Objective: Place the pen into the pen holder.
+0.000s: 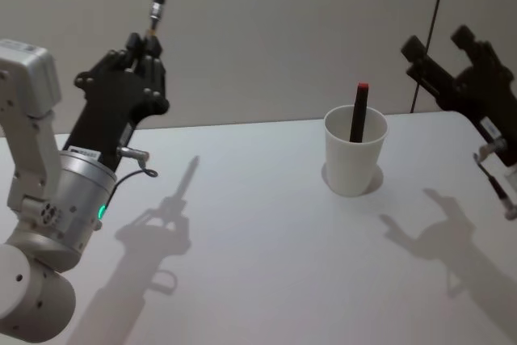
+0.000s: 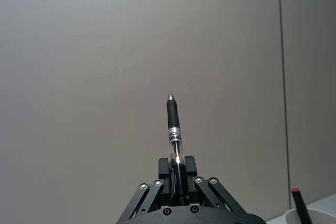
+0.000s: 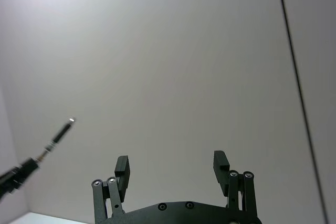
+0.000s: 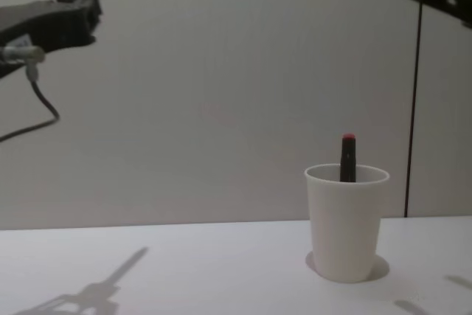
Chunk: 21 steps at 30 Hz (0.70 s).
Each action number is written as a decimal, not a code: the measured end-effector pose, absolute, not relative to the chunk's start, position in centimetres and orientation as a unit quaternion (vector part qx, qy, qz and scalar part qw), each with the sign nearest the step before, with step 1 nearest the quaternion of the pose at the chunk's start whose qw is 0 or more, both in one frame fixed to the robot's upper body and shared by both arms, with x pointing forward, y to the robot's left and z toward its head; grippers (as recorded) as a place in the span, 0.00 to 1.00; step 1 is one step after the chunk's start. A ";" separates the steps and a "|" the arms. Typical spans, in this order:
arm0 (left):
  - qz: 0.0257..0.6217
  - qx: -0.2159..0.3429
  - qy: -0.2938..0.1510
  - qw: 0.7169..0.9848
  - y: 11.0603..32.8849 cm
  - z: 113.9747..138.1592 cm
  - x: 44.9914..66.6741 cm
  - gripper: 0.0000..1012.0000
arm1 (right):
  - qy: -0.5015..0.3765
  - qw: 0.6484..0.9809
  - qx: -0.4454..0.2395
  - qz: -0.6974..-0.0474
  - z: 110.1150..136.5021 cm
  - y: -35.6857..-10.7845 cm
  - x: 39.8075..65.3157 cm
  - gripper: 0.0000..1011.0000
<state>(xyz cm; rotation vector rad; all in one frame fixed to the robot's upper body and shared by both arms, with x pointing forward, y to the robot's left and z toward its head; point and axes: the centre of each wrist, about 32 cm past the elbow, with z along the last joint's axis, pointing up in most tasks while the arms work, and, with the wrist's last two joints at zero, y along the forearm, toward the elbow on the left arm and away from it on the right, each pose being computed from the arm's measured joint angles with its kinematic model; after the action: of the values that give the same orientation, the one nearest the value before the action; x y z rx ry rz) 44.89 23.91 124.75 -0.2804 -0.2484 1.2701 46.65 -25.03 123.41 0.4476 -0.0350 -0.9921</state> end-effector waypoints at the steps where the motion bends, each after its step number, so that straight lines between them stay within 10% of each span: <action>1: 0.586 -0.128 -0.115 0.792 23.9 124.7 44.9 0.17 | -0.013 0.858 0.220 -0.463 123.7 -24.7 46.9 0.99; 21: 0.538 -0.117 -0.137 0.823 23.0 124.5 45.9 0.17 | 0.077 0.864 0.257 -0.426 123.6 -20.4 46.8 0.99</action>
<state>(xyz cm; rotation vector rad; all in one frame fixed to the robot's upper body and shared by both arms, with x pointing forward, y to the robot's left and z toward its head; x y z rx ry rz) 45.87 22.98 124.51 -0.2496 -0.2910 1.1449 46.84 -20.37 123.61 0.5395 0.1619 -0.8935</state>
